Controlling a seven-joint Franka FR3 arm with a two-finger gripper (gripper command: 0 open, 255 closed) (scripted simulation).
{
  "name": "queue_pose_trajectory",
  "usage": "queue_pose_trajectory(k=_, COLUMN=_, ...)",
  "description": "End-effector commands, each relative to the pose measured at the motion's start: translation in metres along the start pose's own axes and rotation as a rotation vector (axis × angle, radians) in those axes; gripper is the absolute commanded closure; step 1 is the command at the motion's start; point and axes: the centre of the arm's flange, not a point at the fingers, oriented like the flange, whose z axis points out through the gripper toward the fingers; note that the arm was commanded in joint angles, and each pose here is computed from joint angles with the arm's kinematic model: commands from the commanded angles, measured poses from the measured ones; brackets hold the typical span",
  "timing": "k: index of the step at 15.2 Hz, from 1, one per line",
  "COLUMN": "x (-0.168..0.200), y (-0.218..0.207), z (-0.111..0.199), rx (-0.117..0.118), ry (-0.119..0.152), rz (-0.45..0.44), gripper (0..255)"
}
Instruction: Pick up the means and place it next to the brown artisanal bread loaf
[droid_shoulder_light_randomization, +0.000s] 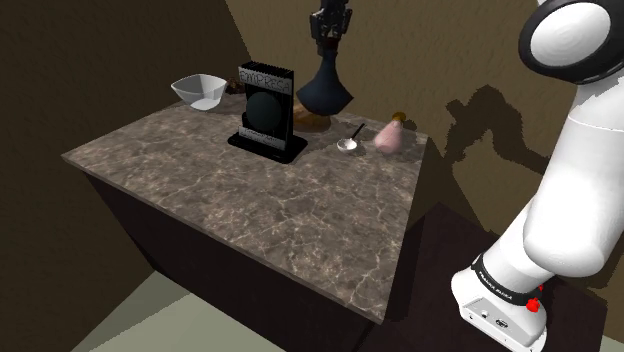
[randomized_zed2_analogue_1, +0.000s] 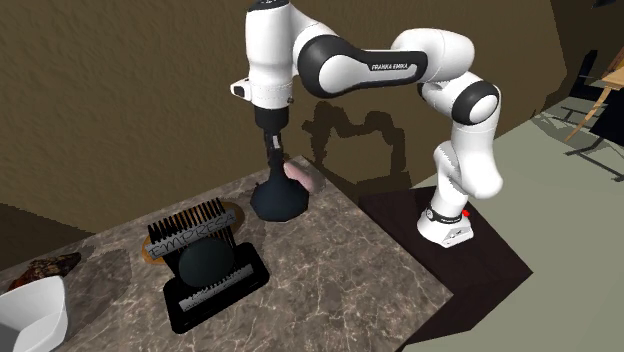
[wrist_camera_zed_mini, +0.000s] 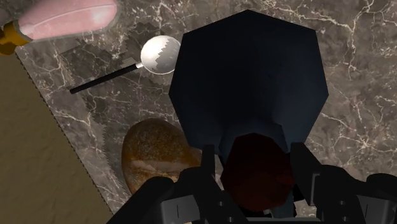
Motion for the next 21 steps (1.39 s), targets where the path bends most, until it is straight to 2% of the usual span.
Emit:
queue_pose_trajectory(k=1, x=-0.001, y=-0.001, z=0.010, rx=0.000, ry=0.003, rz=0.000, gripper=255)
queue_pose_trajectory(k=21, x=-0.009, y=-0.006, z=0.115, rx=0.000, ry=0.003, rz=0.000, gripper=255)
